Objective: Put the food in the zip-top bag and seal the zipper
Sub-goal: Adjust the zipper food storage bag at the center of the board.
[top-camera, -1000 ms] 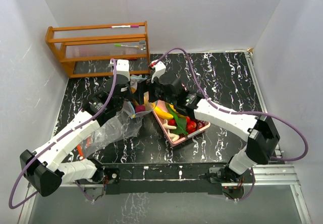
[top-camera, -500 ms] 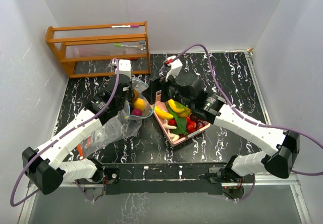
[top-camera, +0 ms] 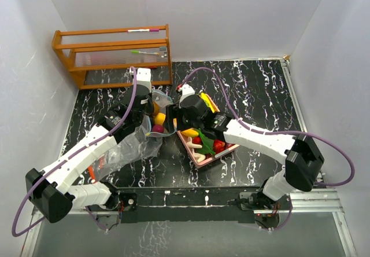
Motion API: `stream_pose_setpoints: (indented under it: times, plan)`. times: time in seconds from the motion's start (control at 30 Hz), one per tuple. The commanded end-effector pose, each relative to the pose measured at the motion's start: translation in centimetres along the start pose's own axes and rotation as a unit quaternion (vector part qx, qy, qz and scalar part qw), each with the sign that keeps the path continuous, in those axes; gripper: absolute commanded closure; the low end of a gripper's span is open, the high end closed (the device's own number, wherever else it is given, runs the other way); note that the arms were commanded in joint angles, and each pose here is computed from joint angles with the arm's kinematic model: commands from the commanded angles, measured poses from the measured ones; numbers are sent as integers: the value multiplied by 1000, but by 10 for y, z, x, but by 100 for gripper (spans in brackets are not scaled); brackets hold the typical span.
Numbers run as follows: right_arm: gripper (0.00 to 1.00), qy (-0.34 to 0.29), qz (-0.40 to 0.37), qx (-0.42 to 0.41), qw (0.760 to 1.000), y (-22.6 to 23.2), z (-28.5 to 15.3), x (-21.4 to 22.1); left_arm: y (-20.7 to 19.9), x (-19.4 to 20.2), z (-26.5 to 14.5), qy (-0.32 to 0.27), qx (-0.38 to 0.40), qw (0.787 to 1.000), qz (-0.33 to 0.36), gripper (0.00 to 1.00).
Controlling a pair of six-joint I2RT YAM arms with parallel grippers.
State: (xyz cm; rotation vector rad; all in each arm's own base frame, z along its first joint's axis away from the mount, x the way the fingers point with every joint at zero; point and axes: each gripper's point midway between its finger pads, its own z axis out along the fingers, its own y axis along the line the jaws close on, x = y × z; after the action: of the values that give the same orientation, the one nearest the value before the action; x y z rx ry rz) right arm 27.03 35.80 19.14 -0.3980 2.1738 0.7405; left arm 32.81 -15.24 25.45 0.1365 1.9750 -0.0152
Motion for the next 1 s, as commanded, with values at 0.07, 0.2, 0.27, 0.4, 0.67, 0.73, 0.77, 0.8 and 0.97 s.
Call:
stream_pose_setpoints:
  times: [0.07, 0.2, 0.27, 0.4, 0.67, 0.73, 0.77, 0.8, 0.97]
  plan:
    - [59, -65, 28, -24, 997, 19, 5, -35, -6, -8, -6, -20, 28, 999, -16, 100]
    - [90, -90, 50, -13, 995, 18, 3, -48, -8, -3, -9, -21, 42, 999, -16, 100]
    - [92, -102, 67, -3, 993, 15, 3, -53, -9, -2, -11, -24, 49, 998, -19, 100]
    - [92, -128, 100, 18, 987, 9, 0, -66, -11, -5, -20, -35, 68, 997, -24, 98]
    - [92, -154, 124, 26, 980, 9, -6, -90, -2, -25, -58, -74, 106, 992, -17, 19]
    - [92, -154, 128, 24, 979, 10, -5, -92, 1, -26, -68, -84, 114, 990, -10, 3]
    - [92, -154, 132, 23, 979, 11, -5, -92, 3, -26, -74, -89, 120, 989, -7, 3]
    - [92, -154, 135, 20, 979, 12, -4, -94, 4, -24, -79, -93, 127, 988, -6, 3]
    - [92, -154, 136, 15, 979, 18, 1, -104, -3, -3, -106, -93, 190, 977, -29, 3]
